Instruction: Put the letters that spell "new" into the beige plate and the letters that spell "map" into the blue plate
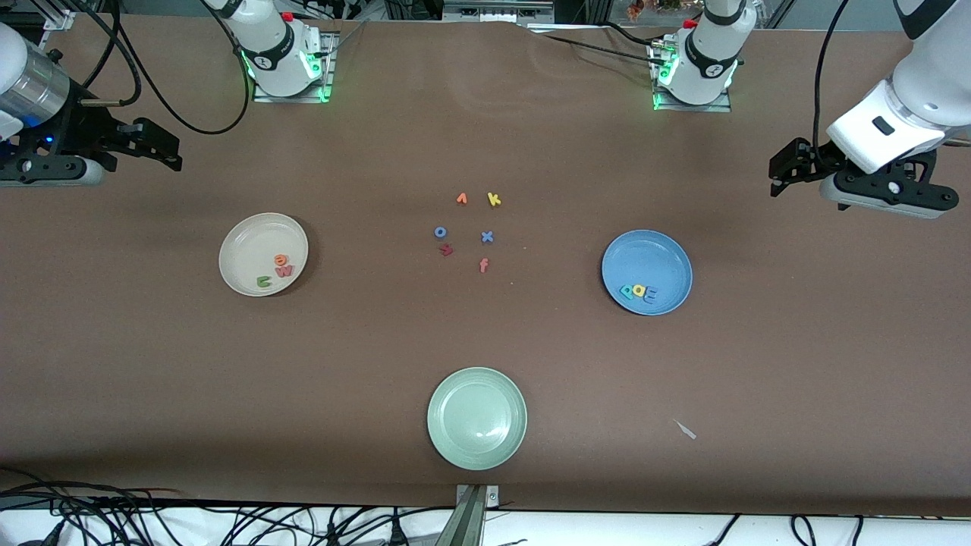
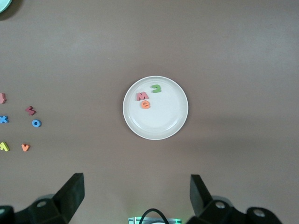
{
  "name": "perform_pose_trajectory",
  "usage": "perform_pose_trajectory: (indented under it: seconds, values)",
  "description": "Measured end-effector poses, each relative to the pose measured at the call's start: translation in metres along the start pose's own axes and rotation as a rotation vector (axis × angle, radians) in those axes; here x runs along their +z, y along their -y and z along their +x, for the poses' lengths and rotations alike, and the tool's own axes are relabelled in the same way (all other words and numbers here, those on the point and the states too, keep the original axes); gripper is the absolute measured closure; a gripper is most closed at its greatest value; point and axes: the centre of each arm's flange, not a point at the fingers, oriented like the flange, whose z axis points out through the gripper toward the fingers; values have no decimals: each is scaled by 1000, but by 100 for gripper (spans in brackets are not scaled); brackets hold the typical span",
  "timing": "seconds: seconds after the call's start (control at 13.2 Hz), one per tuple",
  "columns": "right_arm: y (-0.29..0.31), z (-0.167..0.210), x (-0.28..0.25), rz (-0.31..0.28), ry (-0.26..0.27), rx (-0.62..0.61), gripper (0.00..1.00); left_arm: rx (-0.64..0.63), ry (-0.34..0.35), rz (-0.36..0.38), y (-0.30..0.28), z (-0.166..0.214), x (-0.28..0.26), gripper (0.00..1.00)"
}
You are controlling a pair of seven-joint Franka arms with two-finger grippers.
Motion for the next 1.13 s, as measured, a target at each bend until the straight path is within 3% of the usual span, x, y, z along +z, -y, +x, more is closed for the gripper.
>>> perform_pose_trajectory:
  seconds: [1.13]
  values:
    - [0, 0, 0, 0, 0, 0, 0, 28, 2, -25, -7, 15, 5, 0]
